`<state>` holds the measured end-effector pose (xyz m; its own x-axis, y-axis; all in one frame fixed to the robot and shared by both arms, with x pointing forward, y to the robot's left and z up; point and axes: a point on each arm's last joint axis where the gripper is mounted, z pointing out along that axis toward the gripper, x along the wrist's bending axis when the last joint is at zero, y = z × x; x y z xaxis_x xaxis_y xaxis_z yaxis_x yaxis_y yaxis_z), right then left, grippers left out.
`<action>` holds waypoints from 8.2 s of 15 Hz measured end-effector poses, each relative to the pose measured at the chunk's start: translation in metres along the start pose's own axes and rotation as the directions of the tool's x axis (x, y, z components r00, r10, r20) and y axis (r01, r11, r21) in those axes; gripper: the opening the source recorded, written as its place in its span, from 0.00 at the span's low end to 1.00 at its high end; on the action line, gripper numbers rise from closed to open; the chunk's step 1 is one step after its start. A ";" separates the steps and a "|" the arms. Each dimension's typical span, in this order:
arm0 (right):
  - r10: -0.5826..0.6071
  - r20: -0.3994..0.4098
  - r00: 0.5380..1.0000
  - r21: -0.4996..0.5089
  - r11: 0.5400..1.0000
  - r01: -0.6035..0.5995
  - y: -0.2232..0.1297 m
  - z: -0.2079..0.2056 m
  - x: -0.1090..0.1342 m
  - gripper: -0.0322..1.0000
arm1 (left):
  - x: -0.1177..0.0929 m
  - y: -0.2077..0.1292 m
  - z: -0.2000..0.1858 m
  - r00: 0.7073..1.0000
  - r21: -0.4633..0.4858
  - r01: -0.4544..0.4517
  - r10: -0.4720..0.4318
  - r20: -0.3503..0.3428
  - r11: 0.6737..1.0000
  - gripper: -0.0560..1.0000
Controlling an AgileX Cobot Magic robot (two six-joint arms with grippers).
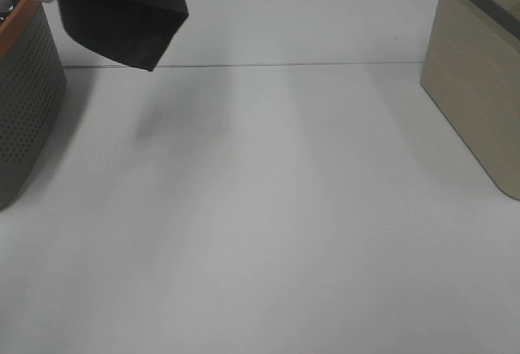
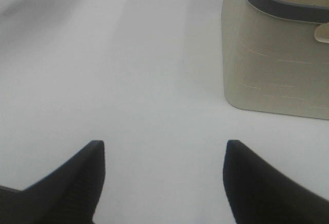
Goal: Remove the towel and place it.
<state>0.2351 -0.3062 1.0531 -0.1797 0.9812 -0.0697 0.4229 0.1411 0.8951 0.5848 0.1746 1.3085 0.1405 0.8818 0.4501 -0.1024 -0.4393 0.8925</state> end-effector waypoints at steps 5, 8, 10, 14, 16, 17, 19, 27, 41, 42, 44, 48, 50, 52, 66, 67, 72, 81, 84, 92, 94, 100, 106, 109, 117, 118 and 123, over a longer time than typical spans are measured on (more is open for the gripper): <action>0.000 0.000 1.000 0.000 1.000 0.000 0.000 0.000 0.000 0.67 | -0.059 -0.004 0.001 0.986 0.181 0.113 -0.087 -0.142 0.977 0.05; 0.000 0.000 1.000 0.000 1.000 0.000 0.000 0.000 0.000 0.67 | -0.082 -0.006 -0.006 0.978 0.252 0.166 -0.127 -0.164 0.953 0.05; -0.006 -0.009 1.000 0.009 1.000 0.006 0.005 0.002 0.001 0.67 | -0.107 -0.012 -0.003 0.979 0.307 0.173 -0.130 -0.155 0.936 0.05; -0.023 -0.101 0.995 -0.052 0.998 0.018 0.038 0.028 0.010 0.67 | -0.148 -0.045 0.019 0.980 0.429 0.175 -0.113 -0.166 0.886 0.05; -0.091 -0.131 0.987 -0.087 0.993 0.080 0.057 0.050 0.014 0.65 | -0.163 -0.060 0.026 0.978 0.484 0.193 -0.129 -0.162 0.853 0.05; -0.122 -0.144 0.982 -0.079 0.991 0.112 0.064 0.063 0.016 0.64 | -0.167 -0.064 0.028 0.977 0.503 0.204 -0.145 -0.155 0.840 0.05; -0.119 -0.179 0.977 -0.032 0.993 0.115 0.071 0.089 0.020 0.64 | -0.172 -0.067 0.028 0.975 0.524 0.221 -0.170 -0.144 0.823 0.05; -0.230 -0.210 0.950 -0.010 0.972 0.233 0.061 0.234 0.088 0.64 | -0.188 -0.077 0.037 0.977 0.534 0.214 -0.190 -0.099 0.818 0.05; 0.012 -0.438 0.899 -0.119 0.990 -0.072 0.034 0.367 0.251 0.87 | -0.195 -0.077 0.041 0.979 0.508 0.193 -0.197 -0.047 0.839 0.05; 0.036 -0.432 0.901 -0.102 0.991 -0.088 0.036 0.373 0.256 0.88 | -0.197 -0.079 0.042 0.980 0.513 0.191 -0.196 -0.045 0.837 0.05; 0.133 -0.387 0.912 -0.046 0.985 -0.163 0.037 0.388 0.261 0.88 | -0.200 -0.081 0.044 0.976 0.517 0.208 -0.214 -0.050 0.830 0.05; 0.269 -0.232 0.935 0.019 0.962 -0.272 0.034 0.409 0.260 0.88 | -0.200 -0.080 0.044 0.974 0.510 0.215 -0.221 -0.048 0.833 0.05; 0.272 -0.157 0.949 0.018 0.962 -0.272 0.040 0.413 0.257 0.88 | -0.201 -0.079 0.045 0.970 0.498 0.230 -0.240 -0.045 0.836 0.05; 0.215 -0.081 0.973 0.016 0.977 -0.215 0.052 0.416 0.256 0.88 | -0.202 -0.077 0.046 0.967 0.481 0.235 -0.251 -0.031 0.844 0.05; 0.032 0.302 0.953 0.018 0.999 -0.039 0.045 0.427 0.235 0.65 | -0.212 -0.072 0.045 0.988 0.424 0.147 -0.153 -0.020 0.894 0.05; 0.015 0.281 0.960 0.036 0.999 -0.026 0.044 0.426 0.238 0.64 | -0.213 -0.073 0.046 0.989 0.423 0.141 -0.147 -0.020 0.895 0.05; -0.177 0.233 0.956 0.103 0.982 0.156 0.040 0.423 0.247 0.58 | -0.217 -0.078 0.049 0.994 0.426 0.103 -0.109 -0.011 0.899 0.05; -0.233 0.190 0.954 0.210 0.959 0.192 0.031 0.422 0.248 0.28 | -0.216 -0.077 0.049 0.995 0.416 0.091 -0.095 -0.011 0.905 0.05; -0.270 0.182 0.945 0.227 0.947 0.227 0.030 0.422 0.248 0.05 | -0.216 -0.077 0.049 0.996 0.414 0.084 -0.088 -0.010 0.906 0.05; -0.316 -0.141 0.938 0.233 0.910 0.342 0.053 0.391 0.232 0.05 | -0.216 -0.076 0.045 0.994 0.460 0.055 -0.094 0.062 0.886 0.05; -0.325 -0.160 0.932 0.233 0.905 0.356 0.062 0.379 0.203 0.05 | -0.201 -0.072 0.043 0.987 0.469 0.105 -0.150 0.059 0.877 0.05; -0.223 -0.217 0.950 0.115 0.961 0.252 0.113 0.343 0.126 0.05 | -0.091 -0.083 0.052 0.870 0.543 0.380 -0.488 0.065 0.749 0.05; -0.323 -0.448 0.834 -0.043 0.939 0.341 0.129 0.324 0.134 0.05 | -0.067 -0.100 0.058 0.811 0.595 0.399 -0.572 0.126 0.698 0.05; -0.325 -0.549 0.770 0.051 0.907 0.418 0.129 0.324 0.120 0.05 | -0.068 -0.101 0.057 0.812 0.606 0.388 -0.569 0.132 0.695 0.05; -0.643 -0.304 0.703 0.191 0.682 0.706 0.239 0.304 0.048 0.05 | -0.081 -0.129 0.052 0.733 0.555 0.540 -0.678 0.059 0.632 0.05; -0.647 -0.265 0.715 0.177 0.696 0.696 0.250 0.303 0.039 0.05 | -0.084 -0.136 0.048 0.719 0.539 0.564 -0.693 0.053 0.626 0.05; -0.709 -0.217 0.671 0.163 0.651 0.741 0.248 0.342 0.035 0.05 | -0.095 -0.166 0.050 0.692 0.404 0.644 -0.720 0.056 0.650 0.05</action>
<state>0.6369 -0.1916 1.1223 -0.6132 0.5294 -0.5863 0.2871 0.8408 0.4589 0.6382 0.1552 1.1186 0.2258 0.9166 -0.3299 0.4221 0.2131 0.8811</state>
